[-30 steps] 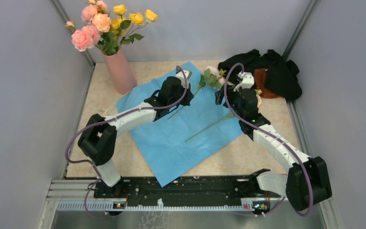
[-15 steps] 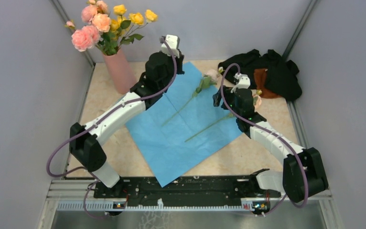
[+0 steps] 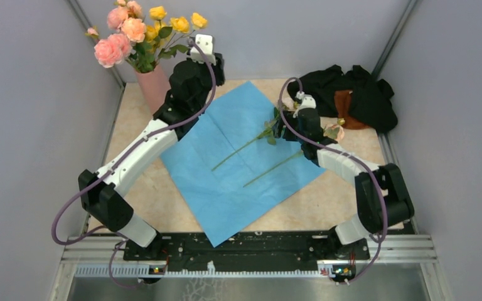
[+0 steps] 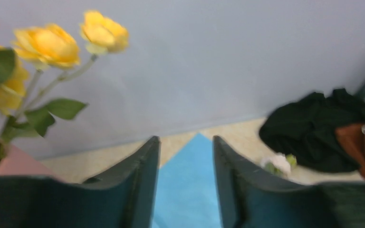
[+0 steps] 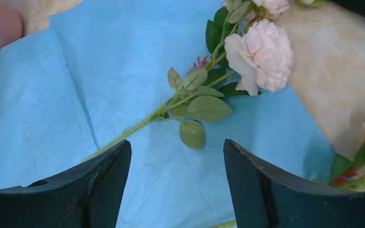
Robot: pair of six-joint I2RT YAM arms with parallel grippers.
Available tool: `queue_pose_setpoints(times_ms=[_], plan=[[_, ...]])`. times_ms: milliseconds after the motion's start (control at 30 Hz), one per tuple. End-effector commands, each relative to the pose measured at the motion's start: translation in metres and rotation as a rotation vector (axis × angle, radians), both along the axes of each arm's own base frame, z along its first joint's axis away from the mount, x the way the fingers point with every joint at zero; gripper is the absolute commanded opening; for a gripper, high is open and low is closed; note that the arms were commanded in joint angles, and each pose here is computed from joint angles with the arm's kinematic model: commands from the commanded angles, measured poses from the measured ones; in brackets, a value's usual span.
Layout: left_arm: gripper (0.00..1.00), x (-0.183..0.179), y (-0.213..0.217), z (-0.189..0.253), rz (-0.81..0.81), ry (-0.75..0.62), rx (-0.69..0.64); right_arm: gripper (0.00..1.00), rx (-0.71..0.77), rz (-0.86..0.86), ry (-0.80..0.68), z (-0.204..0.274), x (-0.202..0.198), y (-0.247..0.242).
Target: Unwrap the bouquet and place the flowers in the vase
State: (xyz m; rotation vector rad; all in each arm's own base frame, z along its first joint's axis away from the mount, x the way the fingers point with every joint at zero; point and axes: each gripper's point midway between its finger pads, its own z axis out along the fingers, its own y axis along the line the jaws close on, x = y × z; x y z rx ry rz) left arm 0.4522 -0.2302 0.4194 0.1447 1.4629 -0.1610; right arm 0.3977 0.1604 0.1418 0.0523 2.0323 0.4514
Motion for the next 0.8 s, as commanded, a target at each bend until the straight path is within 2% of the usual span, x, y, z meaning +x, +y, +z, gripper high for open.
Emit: queue_pose_setpoints(times_ms=[0,67,200,300,367,533,767], plan=[[0.66,-0.005,-0.027,-0.066,-0.143,0.150,0.104,0.70,0.088,0.069,-0.007,0.017,0.020,0.025],[0.77,-0.011,-0.046,-0.102,-0.272,0.211,0.223,0.70,0.098,0.069,-0.011,0.018,0.021,0.027],[0.83,-0.025,-0.070,-0.143,-0.509,0.234,0.393,0.70,0.082,0.035,-0.035,0.032,0.020,0.018],[0.83,-0.032,-0.080,-0.153,-0.710,0.259,0.419,0.70,0.070,0.021,-0.057,0.046,0.016,0.012],[0.83,-0.031,-0.078,-0.167,-0.800,0.332,0.412,0.71,0.060,-0.003,-0.076,0.056,0.012,0.004],[0.78,-0.016,-0.075,-0.216,-0.896,0.448,0.458,0.72,0.058,-0.075,-0.139,0.081,-0.001,-0.024],[0.69,-0.022,-0.090,-0.277,-1.062,0.562,0.475,0.72,0.033,-0.100,-0.160,0.091,-0.010,-0.041]])
